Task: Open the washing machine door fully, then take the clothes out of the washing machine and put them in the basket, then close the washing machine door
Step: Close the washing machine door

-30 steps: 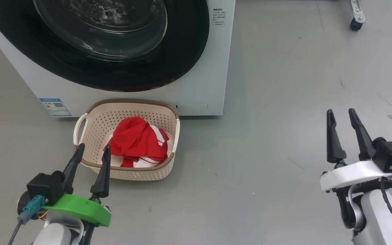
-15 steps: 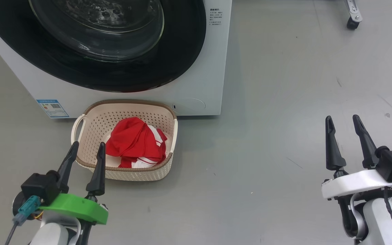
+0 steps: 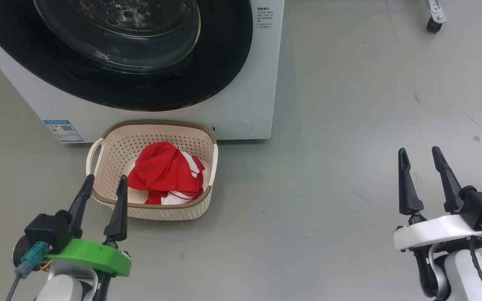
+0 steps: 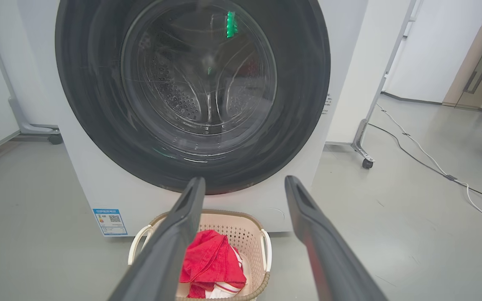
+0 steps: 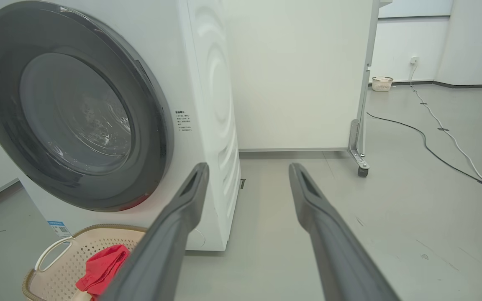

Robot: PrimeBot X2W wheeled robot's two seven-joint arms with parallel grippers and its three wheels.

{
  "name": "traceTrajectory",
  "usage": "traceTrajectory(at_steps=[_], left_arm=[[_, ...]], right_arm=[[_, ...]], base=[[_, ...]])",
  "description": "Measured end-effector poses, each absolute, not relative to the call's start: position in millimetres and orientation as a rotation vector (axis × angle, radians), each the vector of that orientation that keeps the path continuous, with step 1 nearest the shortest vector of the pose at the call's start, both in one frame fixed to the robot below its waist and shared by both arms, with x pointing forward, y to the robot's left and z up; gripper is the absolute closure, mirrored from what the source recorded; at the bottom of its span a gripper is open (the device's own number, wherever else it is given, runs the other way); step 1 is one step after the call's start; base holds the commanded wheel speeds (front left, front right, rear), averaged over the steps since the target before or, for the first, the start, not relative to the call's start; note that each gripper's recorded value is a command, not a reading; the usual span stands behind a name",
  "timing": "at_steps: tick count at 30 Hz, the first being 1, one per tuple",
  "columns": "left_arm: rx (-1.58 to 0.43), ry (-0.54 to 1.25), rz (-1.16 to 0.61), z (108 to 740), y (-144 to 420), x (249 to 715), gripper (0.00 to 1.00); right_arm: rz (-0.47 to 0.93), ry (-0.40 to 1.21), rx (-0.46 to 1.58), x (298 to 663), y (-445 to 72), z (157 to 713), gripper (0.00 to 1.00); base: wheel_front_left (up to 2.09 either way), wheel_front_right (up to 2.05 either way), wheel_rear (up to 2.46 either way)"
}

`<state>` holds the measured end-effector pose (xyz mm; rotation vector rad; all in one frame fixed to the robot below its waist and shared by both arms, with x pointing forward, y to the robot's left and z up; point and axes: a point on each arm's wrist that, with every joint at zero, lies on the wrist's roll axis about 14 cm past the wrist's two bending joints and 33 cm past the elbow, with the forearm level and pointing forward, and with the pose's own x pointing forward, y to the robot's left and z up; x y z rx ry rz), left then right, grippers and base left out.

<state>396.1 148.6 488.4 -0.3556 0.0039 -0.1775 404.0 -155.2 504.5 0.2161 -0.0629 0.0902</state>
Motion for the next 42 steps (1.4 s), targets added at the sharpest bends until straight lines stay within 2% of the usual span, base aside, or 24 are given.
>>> traceTrajectory(at_steps=[42], left_arm=[[-0.373, 0.024, -0.175, 483, 149, 393, 0.00]], right_arm=[[0.094, -0.069, 0.215, 401, -154, 505, 0.00]], base=[[0.00, 0.00, 0.00]])
